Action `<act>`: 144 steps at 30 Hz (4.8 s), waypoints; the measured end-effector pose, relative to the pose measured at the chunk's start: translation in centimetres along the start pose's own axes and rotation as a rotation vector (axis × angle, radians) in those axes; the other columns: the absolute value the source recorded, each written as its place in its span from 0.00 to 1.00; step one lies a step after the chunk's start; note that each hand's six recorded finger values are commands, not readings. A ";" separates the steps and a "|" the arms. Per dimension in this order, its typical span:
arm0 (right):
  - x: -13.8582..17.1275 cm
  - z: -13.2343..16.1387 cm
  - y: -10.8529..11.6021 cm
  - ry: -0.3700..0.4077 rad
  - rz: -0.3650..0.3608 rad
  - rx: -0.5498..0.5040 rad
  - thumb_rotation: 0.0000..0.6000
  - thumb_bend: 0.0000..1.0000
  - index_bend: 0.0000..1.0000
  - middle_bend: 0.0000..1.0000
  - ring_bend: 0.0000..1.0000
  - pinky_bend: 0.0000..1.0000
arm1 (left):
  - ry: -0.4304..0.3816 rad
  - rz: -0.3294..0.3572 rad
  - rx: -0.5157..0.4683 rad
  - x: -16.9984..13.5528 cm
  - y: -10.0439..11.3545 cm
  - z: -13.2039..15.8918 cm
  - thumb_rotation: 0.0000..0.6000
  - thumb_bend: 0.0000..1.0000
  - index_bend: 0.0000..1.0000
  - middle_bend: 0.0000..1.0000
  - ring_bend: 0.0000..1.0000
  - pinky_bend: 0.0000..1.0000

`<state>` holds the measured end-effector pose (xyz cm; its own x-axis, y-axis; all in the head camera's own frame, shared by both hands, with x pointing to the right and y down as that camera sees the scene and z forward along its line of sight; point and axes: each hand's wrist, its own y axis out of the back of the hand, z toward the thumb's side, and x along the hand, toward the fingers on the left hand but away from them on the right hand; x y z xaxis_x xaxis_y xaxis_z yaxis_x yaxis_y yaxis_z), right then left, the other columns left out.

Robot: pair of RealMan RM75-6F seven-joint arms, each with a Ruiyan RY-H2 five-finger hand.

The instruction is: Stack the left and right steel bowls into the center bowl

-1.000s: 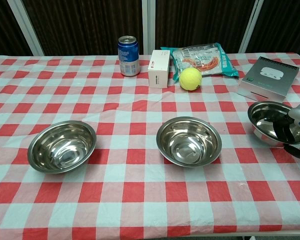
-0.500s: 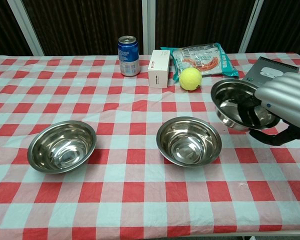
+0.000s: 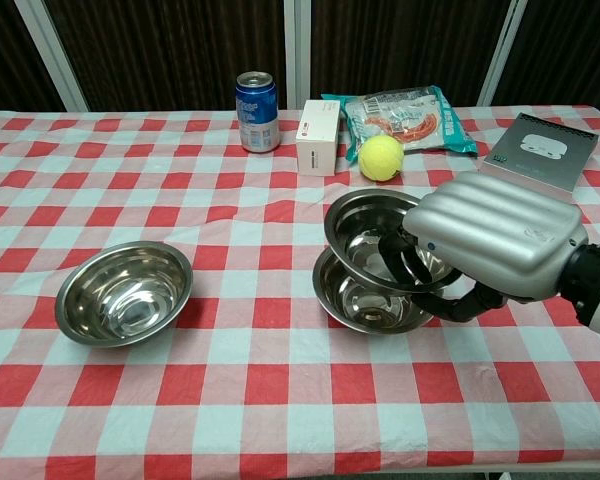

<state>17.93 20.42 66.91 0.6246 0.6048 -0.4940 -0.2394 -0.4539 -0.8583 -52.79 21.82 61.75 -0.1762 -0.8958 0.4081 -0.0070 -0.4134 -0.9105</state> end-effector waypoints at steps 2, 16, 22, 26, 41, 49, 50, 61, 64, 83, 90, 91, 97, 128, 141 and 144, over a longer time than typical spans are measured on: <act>-0.1 0.1 -0.1 0.008 0.013 -0.003 1.00 0.12 0.55 0.51 0.84 0.80 | -0.001 0.000 0.000 0.0 0.0 0.0 1.00 0.16 0.16 0.15 0.07 0.19; 0.7 -2.1 2.1 -0.038 0.007 0.037 1.00 0.02 0.31 0.32 0.83 0.80 | -0.009 0.006 -0.002 0.1 0.2 0.1 1.00 0.16 0.16 0.15 0.07 0.19; 2.9 -5.5 5.4 -0.129 -0.053 0.064 1.00 0.01 0.31 0.33 0.82 0.80 | -0.026 0.012 -0.004 0.1 0.5 0.7 1.00 0.16 0.16 0.15 0.07 0.19; 5.5 -9.1 7.5 -0.245 -0.109 0.068 1.00 0.00 0.31 0.33 0.70 0.75 | -0.046 0.007 -0.004 0.0 0.5 1.4 1.00 0.16 0.16 0.15 0.07 0.19; 16.0 -21.7 6.4 -0.650 -0.147 -0.003 1.00 0.00 0.27 0.28 0.22 0.15 | -0.196 0.010 0.015 -1.2 1.1 5.8 1.00 0.16 0.16 0.15 0.14 0.34; 17.3 -23.0 4.2 -0.722 -0.078 -0.039 1.00 0.00 0.22 0.23 0.17 0.11 | -0.272 0.006 0.044 -2.3 1.2 8.0 1.00 0.16 0.16 0.17 0.14 0.32; 17.2 -23.0 4.1 -0.722 -0.076 -0.039 1.00 0.00 0.22 0.23 0.17 0.11 | -0.289 0.002 0.048 -2.6 1.1 8.5 1.00 0.16 0.16 0.17 0.14 0.32; 17.0 -23.2 5.0 -0.719 -0.109 -0.058 1.00 0.01 0.21 0.22 0.17 0.11 | -0.557 -0.059 0.073 -6.4 0.4 16.2 1.00 0.16 0.16 0.20 0.23 0.49; 17.1 -23.5 5.4 -0.725 -0.115 -0.052 1.00 0.02 0.21 0.23 0.18 0.11 | -0.633 -0.067 0.089 -6.8 0.2 18.4 1.00 0.16 0.20 0.25 0.34 0.60; 17.0 -25.6 6.0 -0.776 -0.129 -0.070 1.00 0.03 0.21 0.23 0.18 0.11 | -0.794 -0.223 0.193 -6.5 -6.0 23.1 1.00 0.25 0.27 0.29 0.51 0.72; 17.1 -26.1 6.3 -0.785 -0.138 -0.074 1.00 0.03 0.21 0.23 0.18 0.11 | -0.834 -0.222 0.213 -6.3 -6.9 24.2 1.00 0.28 0.29 0.31 0.55 0.74; 17.2 -26.1 6.3 -0.787 -0.139 -0.074 1.00 0.03 0.21 0.23 0.18 0.11 | -0.837 -0.224 0.215 -6.3 -7.0 24.2 1.00 0.28 0.29 0.31 0.55 0.74; 17.5 -26.6 6.2 -0.802 -0.139 -0.076 1.00 0.03 0.21 0.23 0.18 0.11 | -0.841 -0.230 0.253 -5.6 -8.2 24.0 1.00 0.28 0.31 0.33 0.57 0.76; 17.6 -27.8 5.7 -0.844 -0.126 -0.083 1.00 0.04 0.24 0.25 0.19 0.11 | -0.906 -0.082 0.248 -4.2 -10.7 26.0 1.00 0.31 0.57 0.58 0.76 0.89; 17.7 -27.9 5.5 -0.846 -0.123 -0.088 1.00 0.04 0.24 0.26 0.19 0.11 | -0.927 -0.031 0.237 -3.6 -11.1 27.3 1.00 0.35 0.64 0.65 0.80 0.91; 17.7 -28.0 5.5 -0.847 -0.123 -0.090 1.00 0.04 0.24 0.26 0.19 0.11 | -0.928 -0.030 0.236 -3.5 -11.1 27.4 1.00 0.36 0.66 0.67 0.81 0.92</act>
<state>48.46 10.31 57.32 -0.1317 0.9213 -0.3658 -0.1242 -0.3815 -0.9160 -25.11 25.11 72.29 0.6720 -0.6146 0.4131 0.2178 -0.3691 -0.9035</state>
